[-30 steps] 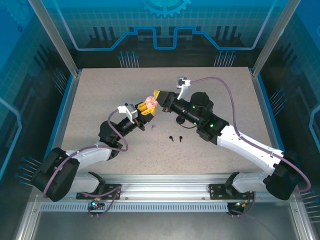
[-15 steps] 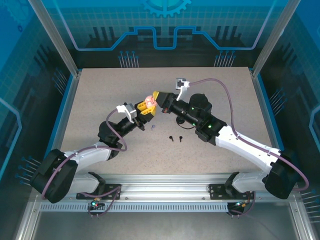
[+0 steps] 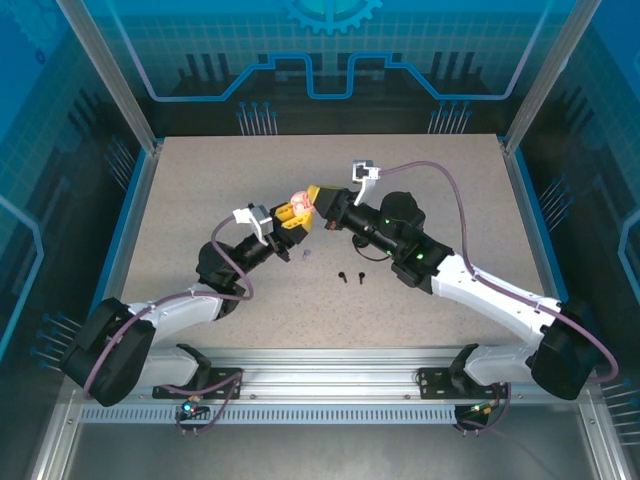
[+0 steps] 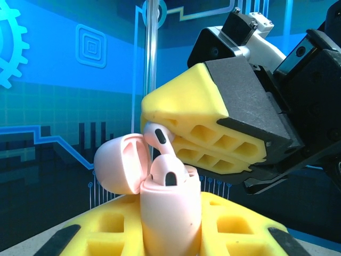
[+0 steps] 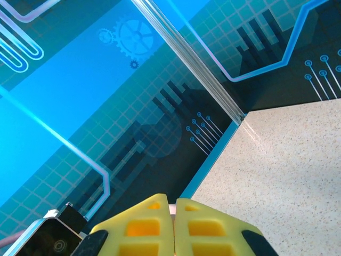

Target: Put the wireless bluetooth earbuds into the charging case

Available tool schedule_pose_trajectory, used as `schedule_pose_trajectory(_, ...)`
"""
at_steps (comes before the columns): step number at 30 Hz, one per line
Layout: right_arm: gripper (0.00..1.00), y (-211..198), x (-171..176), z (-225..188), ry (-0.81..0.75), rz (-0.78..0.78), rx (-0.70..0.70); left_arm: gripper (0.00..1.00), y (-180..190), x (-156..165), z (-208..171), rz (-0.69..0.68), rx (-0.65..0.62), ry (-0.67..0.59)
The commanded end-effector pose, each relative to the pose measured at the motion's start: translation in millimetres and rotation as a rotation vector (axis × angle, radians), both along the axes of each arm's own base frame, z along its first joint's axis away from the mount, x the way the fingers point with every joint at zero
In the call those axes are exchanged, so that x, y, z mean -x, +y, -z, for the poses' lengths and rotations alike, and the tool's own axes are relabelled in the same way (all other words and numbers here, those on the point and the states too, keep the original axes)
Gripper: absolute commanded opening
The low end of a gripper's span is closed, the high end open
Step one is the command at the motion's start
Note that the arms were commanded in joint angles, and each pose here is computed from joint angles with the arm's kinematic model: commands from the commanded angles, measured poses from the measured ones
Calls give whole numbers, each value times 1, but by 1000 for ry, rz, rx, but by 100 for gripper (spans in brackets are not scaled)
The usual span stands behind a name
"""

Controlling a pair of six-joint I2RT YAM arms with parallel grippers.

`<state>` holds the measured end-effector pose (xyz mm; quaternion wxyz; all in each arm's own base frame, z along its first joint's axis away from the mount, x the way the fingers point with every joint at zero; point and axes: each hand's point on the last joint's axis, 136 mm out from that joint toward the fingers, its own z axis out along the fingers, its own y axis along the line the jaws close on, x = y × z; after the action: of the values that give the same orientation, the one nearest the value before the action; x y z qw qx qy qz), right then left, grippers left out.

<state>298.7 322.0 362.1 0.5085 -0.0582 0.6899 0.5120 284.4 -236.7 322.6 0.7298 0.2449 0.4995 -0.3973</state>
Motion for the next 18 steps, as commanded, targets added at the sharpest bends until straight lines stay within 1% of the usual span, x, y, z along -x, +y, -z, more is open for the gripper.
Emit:
schedule_pose_trajectory(1,6,4,11,7,-49,-36,59,0,4,15,-44,24,79,-108)
schedule_pose_trajectory(5,5,15,20,11,-73,-66,118,0,5,15,-45,23,83,-109)
schedule_pose_trajectory(9,5,22,22,23,-57,-73,147,0,5,15,-47,23,86,-111)
schedule_pose_trajectory(16,5,14,20,36,-26,-31,163,0,7,17,-49,19,87,-118)
schedule_pose_trajectory(18,6,10,18,38,-20,-12,168,0,7,16,-49,16,87,-117)
